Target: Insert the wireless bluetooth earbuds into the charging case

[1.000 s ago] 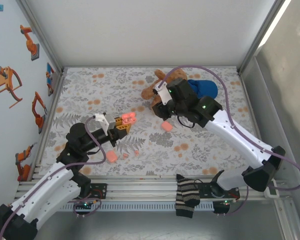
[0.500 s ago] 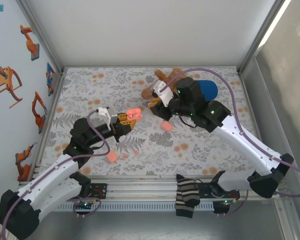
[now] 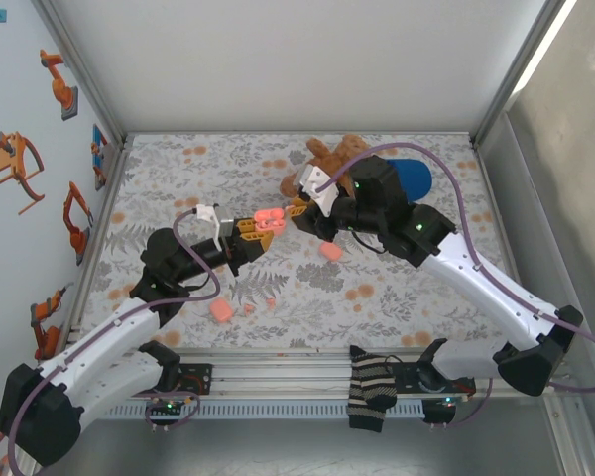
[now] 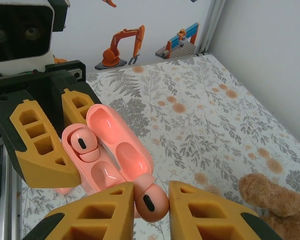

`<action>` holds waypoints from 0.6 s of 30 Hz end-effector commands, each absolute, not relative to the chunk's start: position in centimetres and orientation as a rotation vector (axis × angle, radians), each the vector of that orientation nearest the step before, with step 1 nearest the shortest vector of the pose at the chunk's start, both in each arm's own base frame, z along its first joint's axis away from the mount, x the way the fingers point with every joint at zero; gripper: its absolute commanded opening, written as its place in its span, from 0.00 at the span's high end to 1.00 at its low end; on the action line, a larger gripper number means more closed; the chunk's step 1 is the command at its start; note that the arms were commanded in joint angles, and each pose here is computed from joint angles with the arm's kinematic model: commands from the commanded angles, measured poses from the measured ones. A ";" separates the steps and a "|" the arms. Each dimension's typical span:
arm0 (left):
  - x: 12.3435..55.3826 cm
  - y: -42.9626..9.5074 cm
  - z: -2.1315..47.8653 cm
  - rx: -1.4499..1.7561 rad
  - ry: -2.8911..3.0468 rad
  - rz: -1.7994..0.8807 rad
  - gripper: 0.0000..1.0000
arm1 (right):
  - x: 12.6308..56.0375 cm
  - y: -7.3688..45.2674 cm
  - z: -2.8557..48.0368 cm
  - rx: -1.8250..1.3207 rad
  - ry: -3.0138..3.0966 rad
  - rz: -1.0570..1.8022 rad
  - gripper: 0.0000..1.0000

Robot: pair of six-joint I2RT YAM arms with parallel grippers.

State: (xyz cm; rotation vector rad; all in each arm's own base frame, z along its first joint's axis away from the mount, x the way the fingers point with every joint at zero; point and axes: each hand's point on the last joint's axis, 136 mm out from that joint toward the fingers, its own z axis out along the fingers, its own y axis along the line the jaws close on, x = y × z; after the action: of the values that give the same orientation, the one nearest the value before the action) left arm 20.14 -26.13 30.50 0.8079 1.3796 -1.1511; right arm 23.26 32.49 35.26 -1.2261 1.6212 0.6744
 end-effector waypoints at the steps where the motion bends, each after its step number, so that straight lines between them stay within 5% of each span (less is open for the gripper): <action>1: 19.3 -26.4 33.1 0.836 1.290 -1.182 1.00 | 22.6 32.7 36.2 -1.245 1.554 0.679 0.77; 18: 19.4 -26.6 32.9 0.852 1.300 -1.175 1.00 | 22.1 33.6 36.5 -1.259 1.521 0.694 0.77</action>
State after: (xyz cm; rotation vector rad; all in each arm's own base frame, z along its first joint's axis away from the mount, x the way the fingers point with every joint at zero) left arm 19.91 -26.36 31.15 0.8252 1.3588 -1.1637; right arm 22.64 33.16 35.41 -1.2511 1.5842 0.6802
